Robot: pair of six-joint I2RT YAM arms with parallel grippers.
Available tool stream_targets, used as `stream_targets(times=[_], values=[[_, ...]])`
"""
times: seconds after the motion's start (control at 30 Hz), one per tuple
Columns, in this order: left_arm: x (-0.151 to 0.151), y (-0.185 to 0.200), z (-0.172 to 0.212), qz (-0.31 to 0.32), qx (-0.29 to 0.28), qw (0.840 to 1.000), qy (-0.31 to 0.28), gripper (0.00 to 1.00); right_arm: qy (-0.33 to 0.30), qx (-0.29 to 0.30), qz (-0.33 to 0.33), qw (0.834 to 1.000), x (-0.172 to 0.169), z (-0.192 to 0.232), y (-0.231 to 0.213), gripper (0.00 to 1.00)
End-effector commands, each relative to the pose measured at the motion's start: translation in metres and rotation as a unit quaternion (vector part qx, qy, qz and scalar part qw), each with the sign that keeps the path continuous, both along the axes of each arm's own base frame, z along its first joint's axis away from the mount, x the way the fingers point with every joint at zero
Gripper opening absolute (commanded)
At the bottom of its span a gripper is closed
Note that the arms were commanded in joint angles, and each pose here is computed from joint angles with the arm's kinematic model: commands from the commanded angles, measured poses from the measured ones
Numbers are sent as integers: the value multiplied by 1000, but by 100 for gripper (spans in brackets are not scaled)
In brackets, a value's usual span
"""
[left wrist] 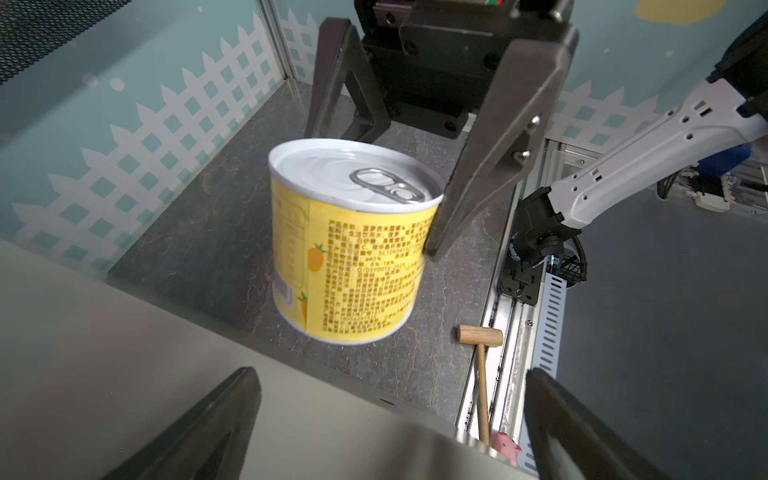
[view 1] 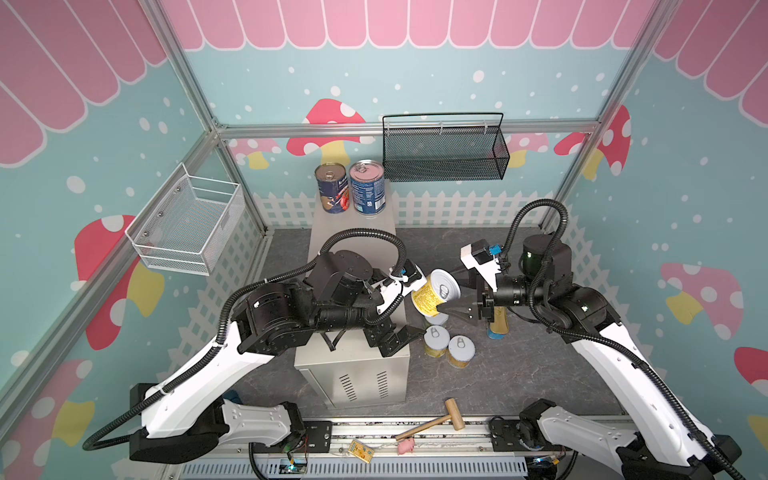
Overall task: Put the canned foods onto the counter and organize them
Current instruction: 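Lift the yellow can with the right gripper toward the open left gripper, then close the left gripper on the yellow can held by the right gripper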
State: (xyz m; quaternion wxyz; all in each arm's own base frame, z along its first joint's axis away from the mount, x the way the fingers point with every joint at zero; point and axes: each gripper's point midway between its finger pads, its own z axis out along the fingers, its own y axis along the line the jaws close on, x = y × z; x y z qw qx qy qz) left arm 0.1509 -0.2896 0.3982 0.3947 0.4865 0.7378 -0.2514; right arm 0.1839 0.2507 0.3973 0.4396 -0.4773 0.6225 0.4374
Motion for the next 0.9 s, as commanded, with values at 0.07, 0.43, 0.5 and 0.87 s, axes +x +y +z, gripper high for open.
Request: stream_targets(times=[0.07,0.43,0.5,0.87], values=[[-3,-11,10,-24,-8,1000,-11,99,-64,43,57,995,-20,35,2,63],[-1,-28,10,-40,-5,999,-11,99,-79,69,92,990,-36,45,1,63],[-1,-30,11,-41,-5,999,-13,98,-79,70,93,990,-36,45,1,64],[4,-39,11,-45,-4,999,-19,89,-75,72,94,990,-37,44,0,63]])
